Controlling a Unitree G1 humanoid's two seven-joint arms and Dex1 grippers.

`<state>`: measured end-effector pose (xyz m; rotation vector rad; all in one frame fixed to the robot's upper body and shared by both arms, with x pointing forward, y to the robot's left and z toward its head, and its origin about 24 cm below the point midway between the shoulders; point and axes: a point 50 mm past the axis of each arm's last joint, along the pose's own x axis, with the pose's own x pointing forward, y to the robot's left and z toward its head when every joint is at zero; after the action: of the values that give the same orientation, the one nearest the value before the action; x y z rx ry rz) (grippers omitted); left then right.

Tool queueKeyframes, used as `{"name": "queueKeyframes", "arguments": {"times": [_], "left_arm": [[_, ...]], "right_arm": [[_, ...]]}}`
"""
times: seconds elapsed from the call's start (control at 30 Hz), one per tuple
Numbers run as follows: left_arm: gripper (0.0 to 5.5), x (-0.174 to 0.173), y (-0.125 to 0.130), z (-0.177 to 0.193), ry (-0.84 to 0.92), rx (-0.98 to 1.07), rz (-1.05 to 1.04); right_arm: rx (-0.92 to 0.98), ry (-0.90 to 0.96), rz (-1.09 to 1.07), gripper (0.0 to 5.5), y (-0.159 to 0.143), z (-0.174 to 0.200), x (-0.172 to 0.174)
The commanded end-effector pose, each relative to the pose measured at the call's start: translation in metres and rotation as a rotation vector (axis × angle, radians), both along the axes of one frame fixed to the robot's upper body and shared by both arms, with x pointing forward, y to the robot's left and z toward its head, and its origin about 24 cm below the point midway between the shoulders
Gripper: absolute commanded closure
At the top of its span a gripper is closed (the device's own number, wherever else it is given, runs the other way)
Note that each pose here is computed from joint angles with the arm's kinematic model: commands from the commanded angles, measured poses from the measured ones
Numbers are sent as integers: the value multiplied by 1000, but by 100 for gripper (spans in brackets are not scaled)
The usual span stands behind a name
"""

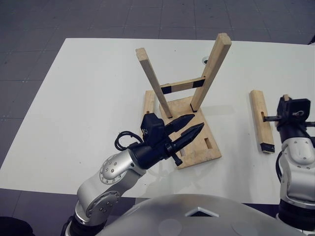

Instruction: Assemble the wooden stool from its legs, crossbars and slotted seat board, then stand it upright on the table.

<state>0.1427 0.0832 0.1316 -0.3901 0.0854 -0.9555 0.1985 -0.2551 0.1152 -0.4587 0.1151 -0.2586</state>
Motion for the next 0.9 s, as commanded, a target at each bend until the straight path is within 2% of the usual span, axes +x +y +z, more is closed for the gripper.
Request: {"name": "queueKeyframes", "arguments": {"times": [0.03, 0.17, 0.33, 0.63, 0.9], "left_arm": [[379, -1, 1, 0, 2, 18, 3], [379, -1, 0, 0, 3, 16, 4], [379, -3, -2, 0, 8, 9, 8], [379, -4, -4, -1, 15, 5, 10], [379, -4, -3, -1, 16, 8, 13]], "right_arm": [[-22, -154, -23, 508, 4, 35, 5], [102, -196, 40, 508, 27, 33, 8], [446, -182, 229, 508, 55, 13, 9], [424, -142, 222, 508, 37, -12, 18], [358, -164, 175, 508, 12, -1, 14]]}}
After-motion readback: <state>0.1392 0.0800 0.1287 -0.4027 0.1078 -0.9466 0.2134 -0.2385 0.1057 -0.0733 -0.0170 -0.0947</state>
